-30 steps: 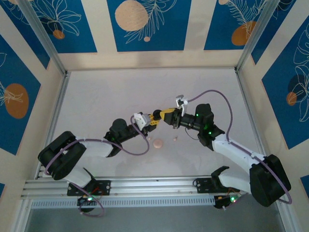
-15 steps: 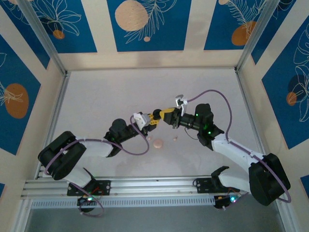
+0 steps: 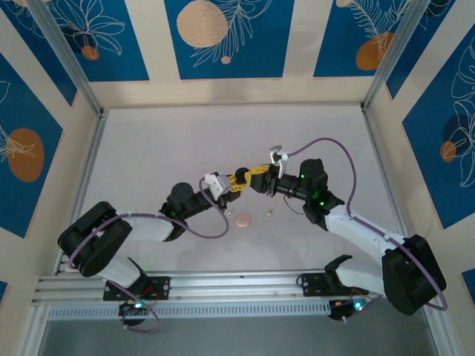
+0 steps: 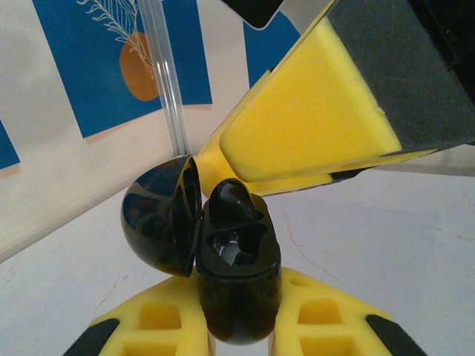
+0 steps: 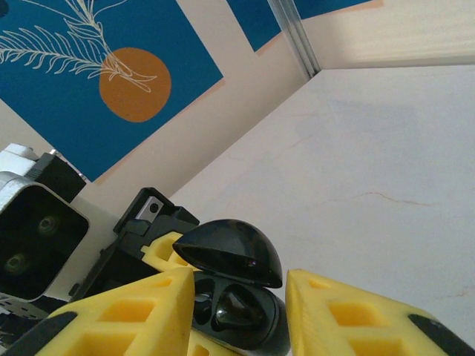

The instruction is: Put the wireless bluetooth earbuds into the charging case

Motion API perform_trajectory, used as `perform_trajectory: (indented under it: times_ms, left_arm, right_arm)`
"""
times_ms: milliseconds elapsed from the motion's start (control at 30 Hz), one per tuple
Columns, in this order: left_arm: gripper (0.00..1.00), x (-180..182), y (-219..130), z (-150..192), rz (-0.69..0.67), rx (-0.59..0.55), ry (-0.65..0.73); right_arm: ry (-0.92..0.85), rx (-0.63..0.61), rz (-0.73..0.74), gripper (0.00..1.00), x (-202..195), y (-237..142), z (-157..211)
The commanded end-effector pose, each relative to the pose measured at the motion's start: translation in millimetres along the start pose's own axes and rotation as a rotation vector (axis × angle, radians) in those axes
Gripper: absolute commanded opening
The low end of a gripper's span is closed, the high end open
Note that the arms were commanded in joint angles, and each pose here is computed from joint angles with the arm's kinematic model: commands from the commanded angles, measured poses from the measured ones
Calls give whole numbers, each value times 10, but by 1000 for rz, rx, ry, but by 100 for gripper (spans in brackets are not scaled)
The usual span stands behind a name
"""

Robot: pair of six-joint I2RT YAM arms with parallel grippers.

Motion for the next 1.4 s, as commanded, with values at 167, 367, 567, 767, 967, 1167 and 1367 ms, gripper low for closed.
perform_trajectory:
  times_ms: [167,367,567,767,967,1167,1367]
  left_arm:
    - [13,51,-89,-108,-58,-18,11]
    - [12,351,-341,157,-204,138,-137]
    - [10,585,-688,338,-335,203,-278]
    - [10,686,-917,521,-414,300,-372]
    - [10,767,-1157,604,-519,372,-418]
    - [10,806,-1395,686,-599,431,-437]
    - [11,817,-1491,707,-616,447,-440]
  right_arm:
    - [-25,-27,-9,43,124,-103,-155]
    - [14,64,84,45,136,-167,-192]
    - [152,216,293,45,-78,-76,-162]
    - [324,404,493,44,-348,174,-28]
    - [366,555,644,44,-576,530,221]
    - [379,670,720,41,-758,874,529]
    - [353,752,775,39,-912,1136,798]
Point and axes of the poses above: each hand's point on the last joint's axis, 136 mm out from that joint toward the fingers, its own y axis out along the fingers, its own x axis along the line the jaws close on, z = x × y, the point moved 4 cm from there along -y, back along the fingers, and after that the axes turned 14 degrees about y, right-handed, at the moved point
